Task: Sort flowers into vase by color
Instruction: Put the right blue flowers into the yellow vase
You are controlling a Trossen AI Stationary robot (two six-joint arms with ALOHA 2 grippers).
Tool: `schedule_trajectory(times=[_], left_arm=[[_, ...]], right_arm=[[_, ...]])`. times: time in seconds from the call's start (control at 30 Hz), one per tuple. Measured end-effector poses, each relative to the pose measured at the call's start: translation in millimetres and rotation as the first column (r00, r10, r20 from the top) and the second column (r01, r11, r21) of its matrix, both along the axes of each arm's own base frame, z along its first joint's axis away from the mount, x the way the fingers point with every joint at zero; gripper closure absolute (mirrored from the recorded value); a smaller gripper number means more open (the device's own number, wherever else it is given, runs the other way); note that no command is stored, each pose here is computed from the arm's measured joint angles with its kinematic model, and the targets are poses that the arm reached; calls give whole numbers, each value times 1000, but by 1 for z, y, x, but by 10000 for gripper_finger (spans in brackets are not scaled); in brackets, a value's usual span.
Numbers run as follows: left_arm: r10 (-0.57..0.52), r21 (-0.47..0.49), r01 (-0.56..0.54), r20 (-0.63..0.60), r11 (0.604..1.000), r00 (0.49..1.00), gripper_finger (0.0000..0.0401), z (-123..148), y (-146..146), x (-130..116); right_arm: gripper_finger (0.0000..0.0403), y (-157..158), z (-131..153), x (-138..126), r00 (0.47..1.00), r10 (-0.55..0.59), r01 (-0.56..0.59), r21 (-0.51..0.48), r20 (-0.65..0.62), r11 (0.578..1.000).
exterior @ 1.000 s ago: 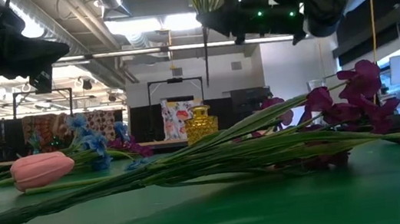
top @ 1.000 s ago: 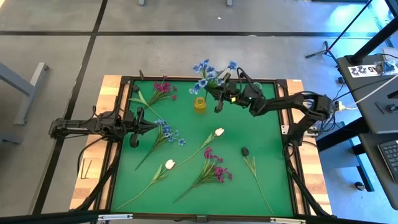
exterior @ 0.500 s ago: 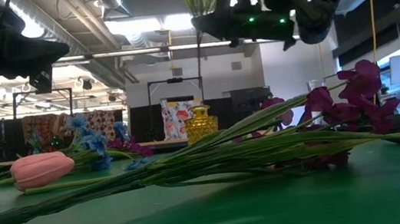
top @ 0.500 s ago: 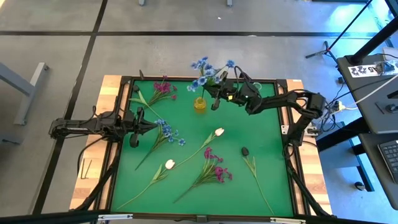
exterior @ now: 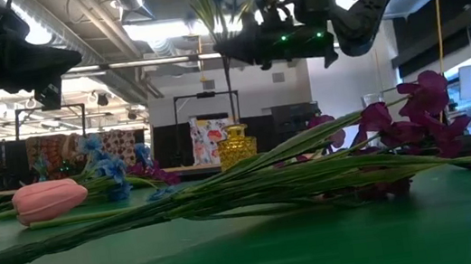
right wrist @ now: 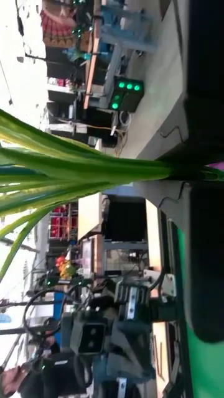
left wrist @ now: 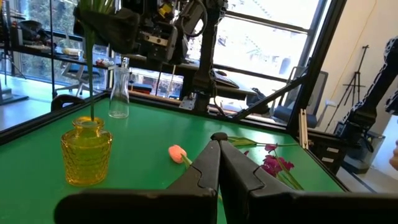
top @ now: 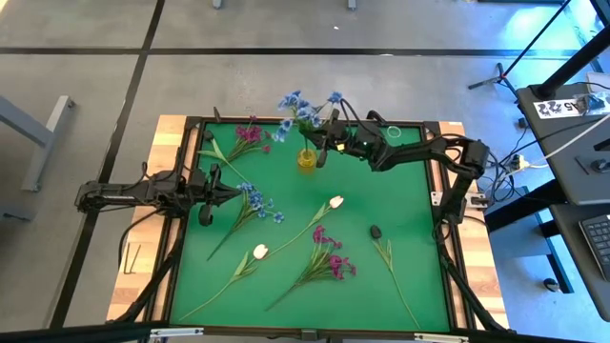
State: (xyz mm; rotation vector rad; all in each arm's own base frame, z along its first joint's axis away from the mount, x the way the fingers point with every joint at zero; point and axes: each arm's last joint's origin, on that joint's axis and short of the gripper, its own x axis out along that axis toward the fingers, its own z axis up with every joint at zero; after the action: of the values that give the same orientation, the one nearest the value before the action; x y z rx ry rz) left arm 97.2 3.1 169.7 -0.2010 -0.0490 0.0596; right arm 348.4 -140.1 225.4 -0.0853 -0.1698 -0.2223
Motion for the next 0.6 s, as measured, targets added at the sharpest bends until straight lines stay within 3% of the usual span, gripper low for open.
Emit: schedule_trajectory(times=[0.4, 0.6], left_arm=[[0, 0, 0, 0, 1000, 1000, 401, 0, 0, 0], [0, 0, 0, 0, 1000, 1000, 401, 0, 0, 0]], right_arm=[[385, -5, -7, -1, 997, -15, 17, 28, -69, 999], [324, -5, -9, -1, 996, -17, 21, 45, -85, 999]])
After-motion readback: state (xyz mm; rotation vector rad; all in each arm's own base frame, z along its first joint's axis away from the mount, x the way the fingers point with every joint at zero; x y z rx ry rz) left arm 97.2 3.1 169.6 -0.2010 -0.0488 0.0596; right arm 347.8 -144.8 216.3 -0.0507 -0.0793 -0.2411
